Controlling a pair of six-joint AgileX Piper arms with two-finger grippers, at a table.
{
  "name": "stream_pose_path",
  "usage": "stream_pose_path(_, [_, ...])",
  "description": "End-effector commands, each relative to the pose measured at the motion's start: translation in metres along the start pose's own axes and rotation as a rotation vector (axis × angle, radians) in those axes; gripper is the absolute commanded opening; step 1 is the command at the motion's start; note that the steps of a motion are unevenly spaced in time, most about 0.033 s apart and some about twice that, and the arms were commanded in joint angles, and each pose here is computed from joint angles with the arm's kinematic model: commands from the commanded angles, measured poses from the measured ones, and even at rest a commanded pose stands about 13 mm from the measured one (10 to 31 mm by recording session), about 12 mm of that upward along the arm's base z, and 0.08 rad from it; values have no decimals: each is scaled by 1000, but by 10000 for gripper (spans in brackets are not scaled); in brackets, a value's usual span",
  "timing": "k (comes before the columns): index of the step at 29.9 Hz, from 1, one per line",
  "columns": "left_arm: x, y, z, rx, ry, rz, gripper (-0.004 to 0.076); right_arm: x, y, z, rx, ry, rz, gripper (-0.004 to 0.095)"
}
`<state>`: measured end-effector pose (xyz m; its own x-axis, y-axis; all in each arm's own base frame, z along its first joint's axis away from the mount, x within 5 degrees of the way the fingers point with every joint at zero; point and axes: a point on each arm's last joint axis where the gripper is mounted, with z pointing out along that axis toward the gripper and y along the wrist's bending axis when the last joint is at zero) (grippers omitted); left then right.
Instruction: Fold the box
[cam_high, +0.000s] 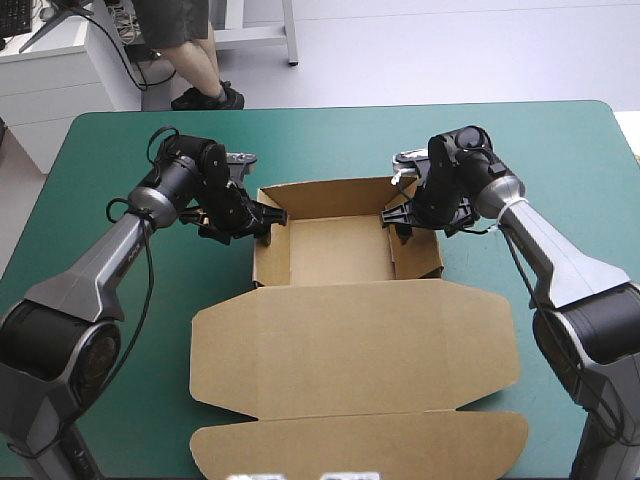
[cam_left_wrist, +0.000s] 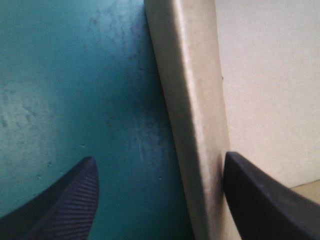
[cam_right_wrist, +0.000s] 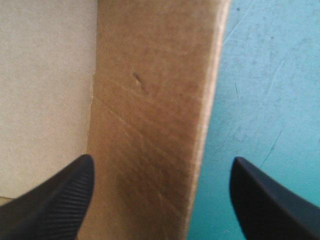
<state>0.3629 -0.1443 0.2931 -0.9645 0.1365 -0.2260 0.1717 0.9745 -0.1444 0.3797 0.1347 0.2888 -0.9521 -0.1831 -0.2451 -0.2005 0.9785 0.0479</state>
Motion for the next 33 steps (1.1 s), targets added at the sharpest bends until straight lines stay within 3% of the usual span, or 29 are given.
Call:
stream_pose_path(1, [1,-7,-55,57,-204,30,518,0,1,-35,-9,-105,-20,929])
stream_pose_path(11, [29,-11,-130,124,-409,90,489,13,0,-90,-22,-250,-73,930])
stream_pose_path(15, [50,-10,-166,123,-493,166,346,24,-2,-119,-20,-320,-94,928])
stream_pose_path(20, [82,-7,-205,113,-581,253,18,40,-4,-156,-27,-434,-113,928])
stream_pose_path(21, [90,-7,-213,108,-598,277,-6,44,-5,-163,-28,-454,-115,928])
stream_pose_path(28, [126,-1,-236,100,-615,321,-8,57,-6,-184,-31,-507,-122,927])
stream_pose_path(33, [149,5,-218,91,-562,333,-8,56,-6,-182,-29,-499,-126,907])
